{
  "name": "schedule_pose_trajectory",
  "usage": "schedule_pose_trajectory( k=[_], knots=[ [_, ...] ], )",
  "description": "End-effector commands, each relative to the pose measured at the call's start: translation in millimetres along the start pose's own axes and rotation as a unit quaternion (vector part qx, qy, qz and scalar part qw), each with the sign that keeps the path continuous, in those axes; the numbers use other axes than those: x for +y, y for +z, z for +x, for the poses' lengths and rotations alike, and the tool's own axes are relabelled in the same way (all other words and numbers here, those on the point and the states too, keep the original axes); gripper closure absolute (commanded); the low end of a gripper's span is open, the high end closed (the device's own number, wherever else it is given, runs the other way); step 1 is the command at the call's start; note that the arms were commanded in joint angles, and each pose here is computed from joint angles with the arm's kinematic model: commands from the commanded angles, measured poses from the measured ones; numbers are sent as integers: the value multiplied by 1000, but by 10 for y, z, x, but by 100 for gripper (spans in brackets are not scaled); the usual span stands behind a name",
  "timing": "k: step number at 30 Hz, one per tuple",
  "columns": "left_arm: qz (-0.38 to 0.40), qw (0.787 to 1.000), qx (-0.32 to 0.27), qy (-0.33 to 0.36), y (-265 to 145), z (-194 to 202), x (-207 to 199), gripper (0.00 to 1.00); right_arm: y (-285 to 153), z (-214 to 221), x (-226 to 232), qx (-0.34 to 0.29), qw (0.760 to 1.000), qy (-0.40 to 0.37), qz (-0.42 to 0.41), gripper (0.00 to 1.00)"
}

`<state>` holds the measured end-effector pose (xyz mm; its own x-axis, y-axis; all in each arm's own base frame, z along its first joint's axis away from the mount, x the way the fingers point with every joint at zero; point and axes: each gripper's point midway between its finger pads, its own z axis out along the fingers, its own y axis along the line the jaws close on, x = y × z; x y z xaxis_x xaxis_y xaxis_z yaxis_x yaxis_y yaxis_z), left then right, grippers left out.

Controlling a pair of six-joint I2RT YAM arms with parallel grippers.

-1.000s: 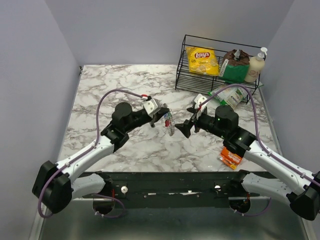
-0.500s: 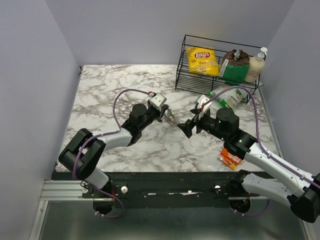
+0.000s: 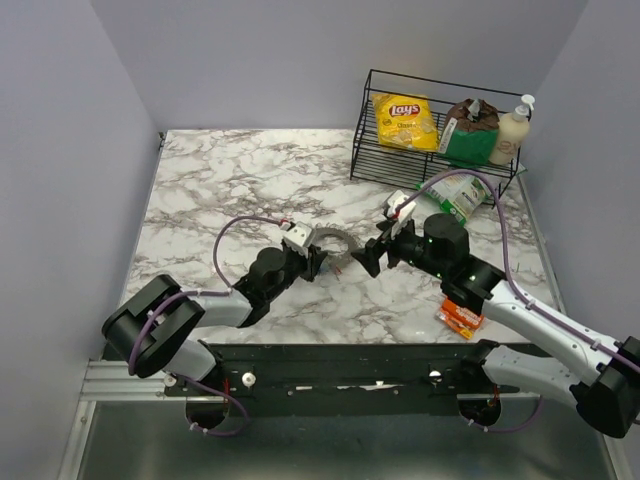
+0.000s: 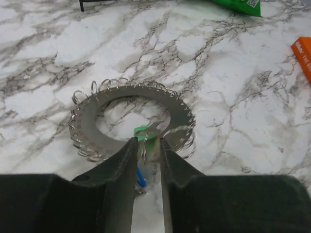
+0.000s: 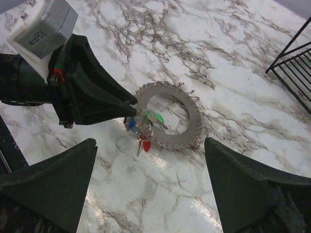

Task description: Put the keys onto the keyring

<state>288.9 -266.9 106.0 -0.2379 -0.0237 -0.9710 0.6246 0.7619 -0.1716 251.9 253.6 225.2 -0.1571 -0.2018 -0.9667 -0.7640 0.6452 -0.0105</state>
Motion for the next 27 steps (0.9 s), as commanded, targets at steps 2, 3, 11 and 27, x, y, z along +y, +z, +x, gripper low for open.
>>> schedule_pose_trajectory(
  k=[2,3,11,27],
  knots=[
    [-31,999,-8,-9,-102,-48,60,22,61,-79,83,-7,1000,15,-26,0],
    [-32,999,-8,-8,-115,-57,65,18,73,-75,86,-5,999,17,-27,0],
    [-82,994,-71,-29,-285,-443,212,1,158,-8,77,9,998,52,-25,0],
    [-235,967,-45,-87,-351,-674,615,1,208,39,-131,-12,977,200,-71,0]
  ],
)
